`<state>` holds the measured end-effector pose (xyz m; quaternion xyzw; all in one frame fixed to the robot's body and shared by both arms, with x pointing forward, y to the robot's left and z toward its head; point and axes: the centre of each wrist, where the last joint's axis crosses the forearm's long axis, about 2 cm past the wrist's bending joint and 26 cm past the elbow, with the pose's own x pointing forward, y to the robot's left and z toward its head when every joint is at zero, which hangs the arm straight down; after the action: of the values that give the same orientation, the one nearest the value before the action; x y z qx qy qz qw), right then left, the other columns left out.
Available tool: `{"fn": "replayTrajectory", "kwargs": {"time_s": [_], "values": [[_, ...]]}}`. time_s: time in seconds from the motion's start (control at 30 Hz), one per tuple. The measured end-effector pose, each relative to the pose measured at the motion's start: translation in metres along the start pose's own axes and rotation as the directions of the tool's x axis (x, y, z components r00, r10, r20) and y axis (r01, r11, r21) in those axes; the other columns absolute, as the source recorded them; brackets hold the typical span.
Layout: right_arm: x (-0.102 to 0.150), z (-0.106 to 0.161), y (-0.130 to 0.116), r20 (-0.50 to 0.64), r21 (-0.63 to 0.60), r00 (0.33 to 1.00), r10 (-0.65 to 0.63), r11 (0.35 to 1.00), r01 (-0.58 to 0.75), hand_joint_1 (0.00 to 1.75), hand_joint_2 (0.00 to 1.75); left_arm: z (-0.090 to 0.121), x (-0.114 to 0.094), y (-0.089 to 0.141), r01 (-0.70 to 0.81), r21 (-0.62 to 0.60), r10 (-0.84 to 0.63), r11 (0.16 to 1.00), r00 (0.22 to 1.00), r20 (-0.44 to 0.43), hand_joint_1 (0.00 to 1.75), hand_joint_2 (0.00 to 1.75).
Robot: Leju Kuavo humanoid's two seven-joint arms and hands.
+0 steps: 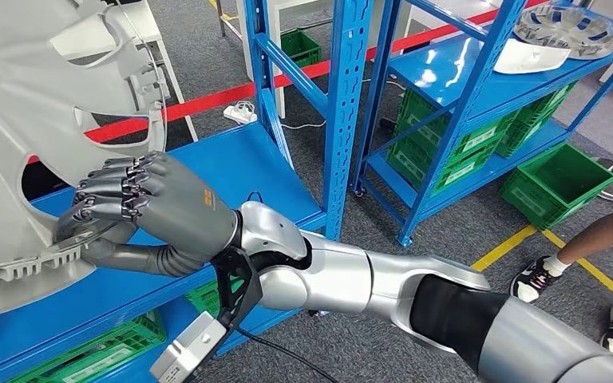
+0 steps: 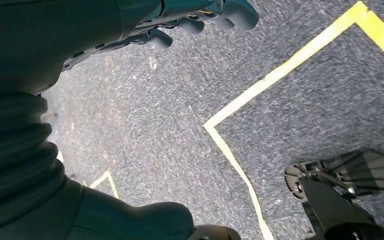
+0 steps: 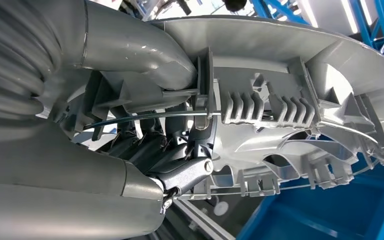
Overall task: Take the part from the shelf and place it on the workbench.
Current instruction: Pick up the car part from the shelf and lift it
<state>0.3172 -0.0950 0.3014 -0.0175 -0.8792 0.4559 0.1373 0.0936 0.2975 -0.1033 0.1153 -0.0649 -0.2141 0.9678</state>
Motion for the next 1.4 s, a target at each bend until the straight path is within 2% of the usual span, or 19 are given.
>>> {"fn": "replayTrajectory", "kwargs": {"time_s": [0.57, 0.87, 1.1, 1.4], "values": [[0.003, 0.01, 0.013, -0.034, 0.02, 0.999, -0.007, 1.0, 0.008, 1.75, 1.75, 0.0, 0.0, 0.0, -0.011, -0.008, 0.012, 1.0, 1.0, 0.017, 0.0, 1.75], [0.003, 0.014, 0.015, -0.084, 0.045, 0.996, -0.02, 0.999, 0.024, 1.75, 1.75, -0.001, -0.005, 0.0, -0.024, -0.007, 0.024, 1.0, 1.0, -0.007, 0.0, 1.75], [0.007, 0.009, 0.019, -0.067, 0.071, 0.998, -0.016, 0.997, 0.021, 1.75, 1.75, -0.001, -0.013, -0.002, -0.071, -0.02, 0.071, 0.997, 0.997, -0.006, 0.0, 1.75], [0.021, -0.008, 0.029, 0.014, 0.092, 0.999, -0.051, 0.995, 0.049, 1.75, 1.75, -0.001, -0.033, -0.008, -0.153, -0.033, 0.152, 0.988, 0.988, -0.029, 0.0, 1.75]]}}
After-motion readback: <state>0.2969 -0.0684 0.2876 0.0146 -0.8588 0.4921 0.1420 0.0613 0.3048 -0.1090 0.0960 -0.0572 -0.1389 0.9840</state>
